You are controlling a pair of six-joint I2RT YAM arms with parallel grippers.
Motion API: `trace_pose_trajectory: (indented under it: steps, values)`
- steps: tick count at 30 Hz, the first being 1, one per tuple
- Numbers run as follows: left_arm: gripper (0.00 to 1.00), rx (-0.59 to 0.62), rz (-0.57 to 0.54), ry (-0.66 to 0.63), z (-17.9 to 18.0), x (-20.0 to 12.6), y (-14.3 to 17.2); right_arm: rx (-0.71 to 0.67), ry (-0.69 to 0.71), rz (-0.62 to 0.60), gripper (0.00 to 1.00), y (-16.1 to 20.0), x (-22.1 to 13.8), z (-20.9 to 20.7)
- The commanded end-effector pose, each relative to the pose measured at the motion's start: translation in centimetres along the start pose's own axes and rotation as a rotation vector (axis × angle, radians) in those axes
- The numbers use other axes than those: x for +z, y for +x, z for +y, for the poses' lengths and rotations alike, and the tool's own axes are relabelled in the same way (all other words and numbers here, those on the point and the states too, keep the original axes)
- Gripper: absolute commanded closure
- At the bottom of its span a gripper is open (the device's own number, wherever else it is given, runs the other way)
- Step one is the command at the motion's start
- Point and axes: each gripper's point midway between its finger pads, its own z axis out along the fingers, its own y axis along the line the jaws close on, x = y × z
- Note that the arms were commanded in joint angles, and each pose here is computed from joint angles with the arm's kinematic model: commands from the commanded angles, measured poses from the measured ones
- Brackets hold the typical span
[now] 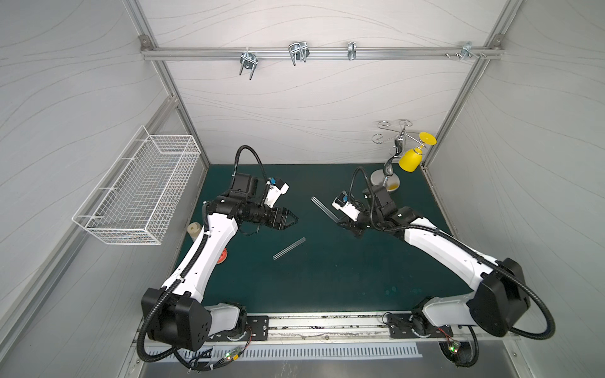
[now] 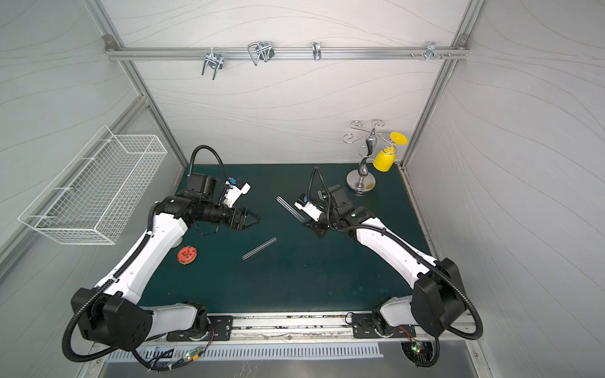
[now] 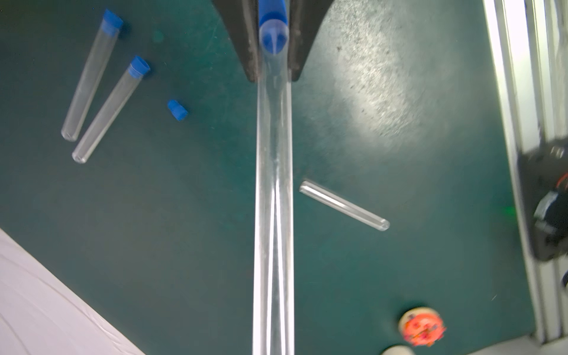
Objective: Insert stoppers into test tubes
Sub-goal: Pick up the test tube at the center of the board.
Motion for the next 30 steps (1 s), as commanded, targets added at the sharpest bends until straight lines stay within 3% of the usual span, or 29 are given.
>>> trace_pose_trajectory:
  steps: [1,5,17,30]
  values:
    - [0.25,0.031,-0.036,0.238,-4.5,-0.9,-0.1,-0.184,-0.046,-0.054,0.88,-0.8,-0.2,1.6]
    - [0.26,0.014,-0.036,0.315,-4.9,-0.3,0.9,-0.248,-0.099,-0.06,0.88,-0.8,-0.2,3.3]
    - [0.31,-0.018,0.04,0.266,-3.2,2.8,1.9,-0.389,-0.183,-0.064,0.88,-1.0,-0.3,6.4]
    - [0.52,-0.037,0.102,0.251,-3.1,4.4,2.9,-0.418,-0.193,-0.056,0.88,-1.9,0.0,7.1]
